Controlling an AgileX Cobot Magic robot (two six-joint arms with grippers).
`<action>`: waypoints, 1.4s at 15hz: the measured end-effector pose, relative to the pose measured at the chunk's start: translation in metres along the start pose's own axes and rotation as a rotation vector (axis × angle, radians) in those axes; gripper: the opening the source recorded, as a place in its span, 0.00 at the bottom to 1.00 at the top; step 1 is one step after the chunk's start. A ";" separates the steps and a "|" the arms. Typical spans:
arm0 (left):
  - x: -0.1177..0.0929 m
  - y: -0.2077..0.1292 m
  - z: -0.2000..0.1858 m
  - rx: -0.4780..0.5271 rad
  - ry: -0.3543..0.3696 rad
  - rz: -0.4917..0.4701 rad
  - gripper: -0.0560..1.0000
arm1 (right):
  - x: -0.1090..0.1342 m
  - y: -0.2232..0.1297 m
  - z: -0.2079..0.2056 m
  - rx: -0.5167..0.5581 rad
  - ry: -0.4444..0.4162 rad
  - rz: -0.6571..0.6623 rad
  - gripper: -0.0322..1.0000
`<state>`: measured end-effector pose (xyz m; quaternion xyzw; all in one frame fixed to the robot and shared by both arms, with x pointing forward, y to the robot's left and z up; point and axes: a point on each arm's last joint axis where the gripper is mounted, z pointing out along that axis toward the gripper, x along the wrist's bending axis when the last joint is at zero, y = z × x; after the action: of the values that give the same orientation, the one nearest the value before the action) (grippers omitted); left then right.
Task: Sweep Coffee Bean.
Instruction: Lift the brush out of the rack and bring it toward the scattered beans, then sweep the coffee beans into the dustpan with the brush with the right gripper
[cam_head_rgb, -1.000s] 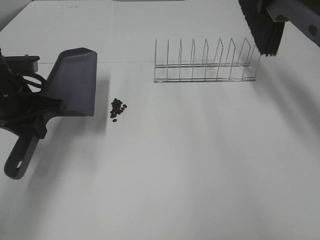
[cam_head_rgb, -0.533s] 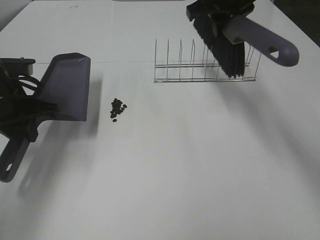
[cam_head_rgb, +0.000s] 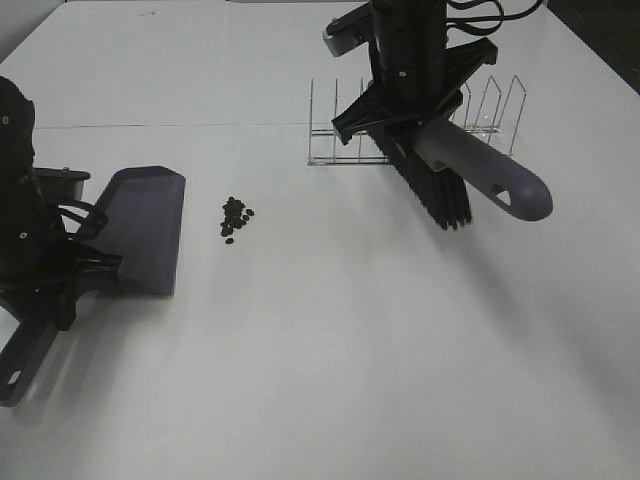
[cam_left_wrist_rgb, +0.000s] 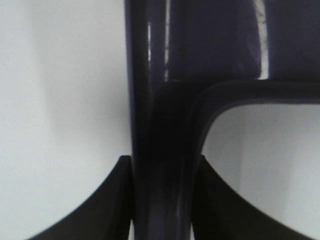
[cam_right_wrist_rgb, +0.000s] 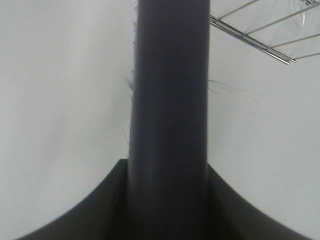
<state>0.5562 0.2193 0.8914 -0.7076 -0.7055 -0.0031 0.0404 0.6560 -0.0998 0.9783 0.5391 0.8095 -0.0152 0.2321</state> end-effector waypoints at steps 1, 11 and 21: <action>-0.001 0.001 0.004 0.001 0.000 0.000 0.31 | 0.006 0.000 0.005 0.000 0.004 -0.007 0.37; -0.026 0.001 0.024 0.021 0.004 0.057 0.31 | 0.083 0.008 0.046 0.044 0.028 -0.149 0.37; -0.026 0.001 0.023 0.026 0.002 0.054 0.31 | 0.186 0.030 -0.007 -0.100 0.387 -0.261 0.37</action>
<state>0.5563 0.1943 0.8663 -0.7256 -0.6862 0.0065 0.0503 0.6219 0.0761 0.9183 0.4105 0.9015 0.0985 0.0951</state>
